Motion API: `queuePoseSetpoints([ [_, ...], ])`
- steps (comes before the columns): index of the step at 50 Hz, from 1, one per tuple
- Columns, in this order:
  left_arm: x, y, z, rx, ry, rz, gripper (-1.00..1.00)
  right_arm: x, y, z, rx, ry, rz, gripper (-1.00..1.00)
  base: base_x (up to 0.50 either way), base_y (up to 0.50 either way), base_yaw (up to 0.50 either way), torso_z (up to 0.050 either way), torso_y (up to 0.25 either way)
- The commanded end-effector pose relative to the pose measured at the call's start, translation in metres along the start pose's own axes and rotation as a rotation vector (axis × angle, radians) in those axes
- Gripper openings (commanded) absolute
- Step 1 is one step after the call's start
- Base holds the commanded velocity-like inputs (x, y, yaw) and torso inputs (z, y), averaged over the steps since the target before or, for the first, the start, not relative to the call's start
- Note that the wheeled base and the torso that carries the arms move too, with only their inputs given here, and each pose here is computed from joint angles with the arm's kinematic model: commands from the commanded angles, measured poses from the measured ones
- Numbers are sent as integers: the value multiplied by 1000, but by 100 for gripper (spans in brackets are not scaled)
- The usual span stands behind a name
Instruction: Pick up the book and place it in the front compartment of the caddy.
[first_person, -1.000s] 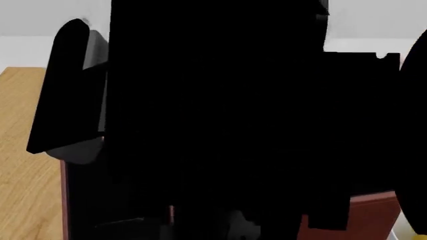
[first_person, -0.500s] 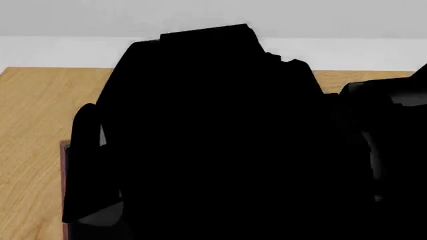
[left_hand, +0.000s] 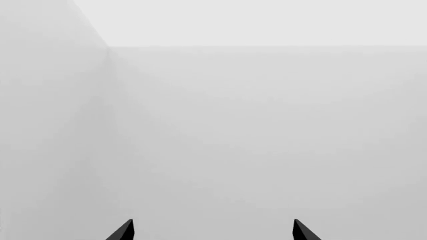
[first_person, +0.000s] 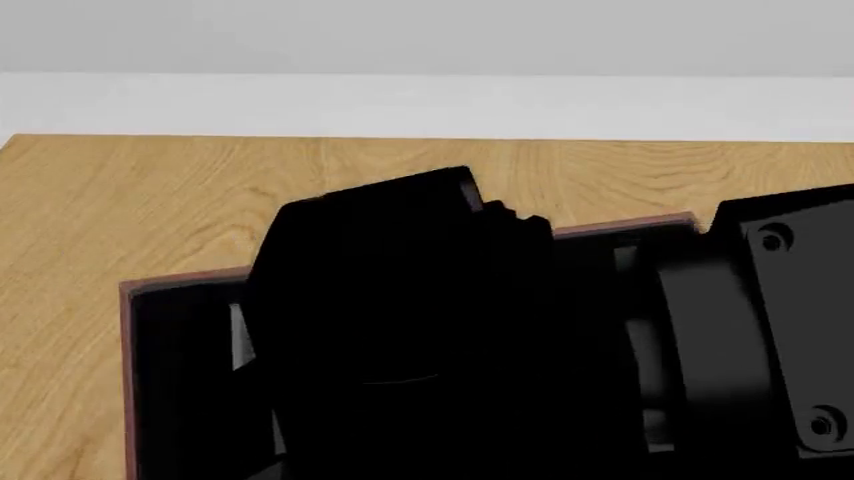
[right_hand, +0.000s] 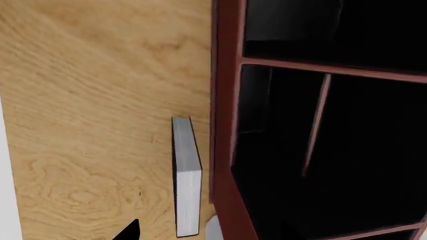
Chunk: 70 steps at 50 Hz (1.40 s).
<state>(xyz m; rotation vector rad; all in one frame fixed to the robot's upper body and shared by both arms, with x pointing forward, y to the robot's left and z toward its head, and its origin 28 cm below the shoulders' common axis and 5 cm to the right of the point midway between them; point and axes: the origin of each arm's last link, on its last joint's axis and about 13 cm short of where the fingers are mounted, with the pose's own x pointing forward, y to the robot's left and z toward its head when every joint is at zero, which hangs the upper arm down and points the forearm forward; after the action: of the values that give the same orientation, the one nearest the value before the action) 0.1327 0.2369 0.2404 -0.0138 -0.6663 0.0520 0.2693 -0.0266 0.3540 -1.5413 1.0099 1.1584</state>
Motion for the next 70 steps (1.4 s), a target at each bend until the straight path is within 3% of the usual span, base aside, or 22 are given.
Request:
queuePoseSetpoints([
  [1, -1, 1, 1, 4, -1, 7, 100, 19, -3, 1, -23, 18, 29, 100, 0, 0, 0, 0, 0],
  [70, -3, 3, 4, 8, -8, 24, 100, 100, 2, -12, -11, 147, 168, 100, 0, 0, 0, 0, 0],
])
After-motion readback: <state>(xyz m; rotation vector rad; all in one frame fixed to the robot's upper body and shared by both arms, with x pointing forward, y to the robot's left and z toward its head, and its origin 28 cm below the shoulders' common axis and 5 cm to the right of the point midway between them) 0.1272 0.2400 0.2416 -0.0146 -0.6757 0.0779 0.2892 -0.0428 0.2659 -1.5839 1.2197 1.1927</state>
